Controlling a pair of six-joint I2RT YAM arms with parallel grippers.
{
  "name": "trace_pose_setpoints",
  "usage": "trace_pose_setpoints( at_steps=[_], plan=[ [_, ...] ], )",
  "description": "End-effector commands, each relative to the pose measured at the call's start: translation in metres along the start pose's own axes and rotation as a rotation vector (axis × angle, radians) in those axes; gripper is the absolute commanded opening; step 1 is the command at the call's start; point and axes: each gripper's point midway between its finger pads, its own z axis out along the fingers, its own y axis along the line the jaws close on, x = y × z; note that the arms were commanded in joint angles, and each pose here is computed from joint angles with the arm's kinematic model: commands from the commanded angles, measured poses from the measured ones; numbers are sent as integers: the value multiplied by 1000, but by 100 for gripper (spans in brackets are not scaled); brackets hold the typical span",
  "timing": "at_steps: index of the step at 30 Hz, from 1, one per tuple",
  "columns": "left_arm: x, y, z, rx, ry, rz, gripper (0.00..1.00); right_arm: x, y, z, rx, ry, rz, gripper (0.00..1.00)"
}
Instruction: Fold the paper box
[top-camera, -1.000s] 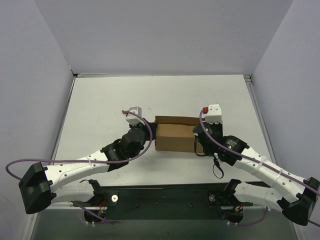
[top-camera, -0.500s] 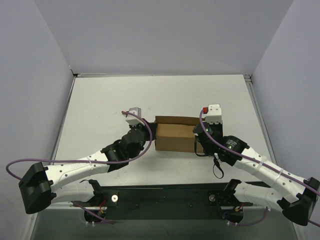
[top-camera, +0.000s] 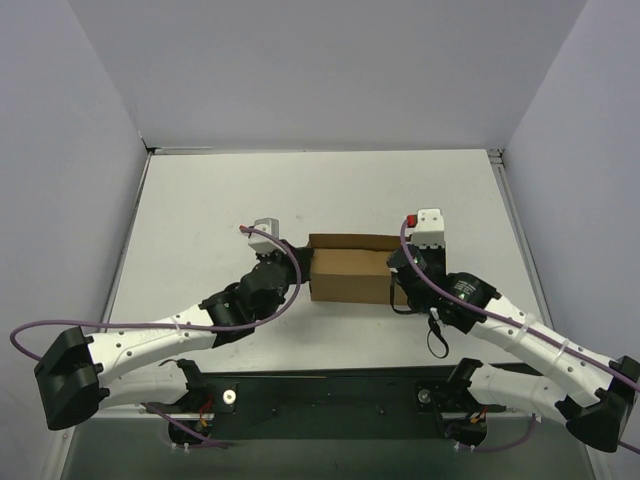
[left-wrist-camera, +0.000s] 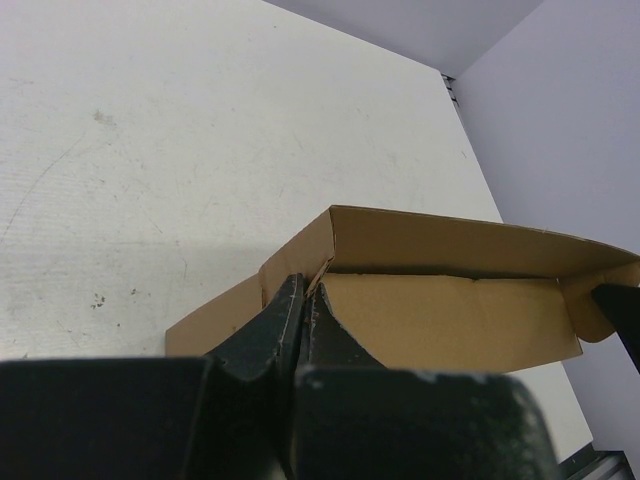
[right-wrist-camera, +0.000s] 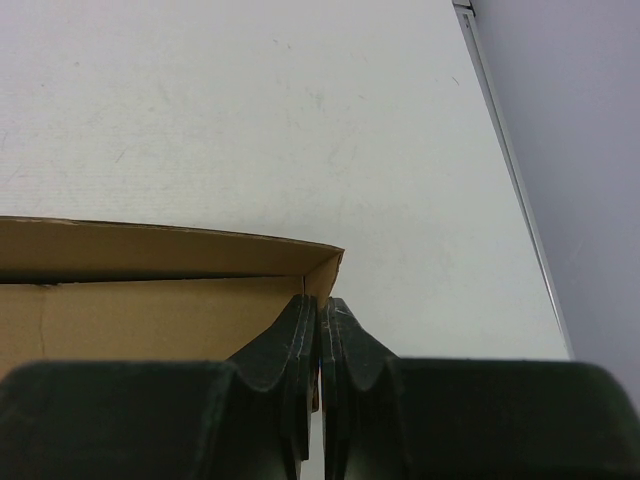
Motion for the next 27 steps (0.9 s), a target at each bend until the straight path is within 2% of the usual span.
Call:
trace_pose_setpoints(
  at_steps=[1,10,15,21,27],
  plan=[
    [143,155,-80,-333,629,482,0,-10,26,-7,-118,-29,91,0],
    [139,165,-84,-368,621,504,0,-7,18,-10,-105,-30,95,0],
    [136,151,-74,-321,599,506,0,-5,14,-13,-133,-16,126,0],
    [123,149,-66,-353,574,584,0,12,-1,-8,-150,38,132,0],
    [119,136,-62,-313,557,559,0,25,-11,-9,-168,41,193,0]
  ],
)
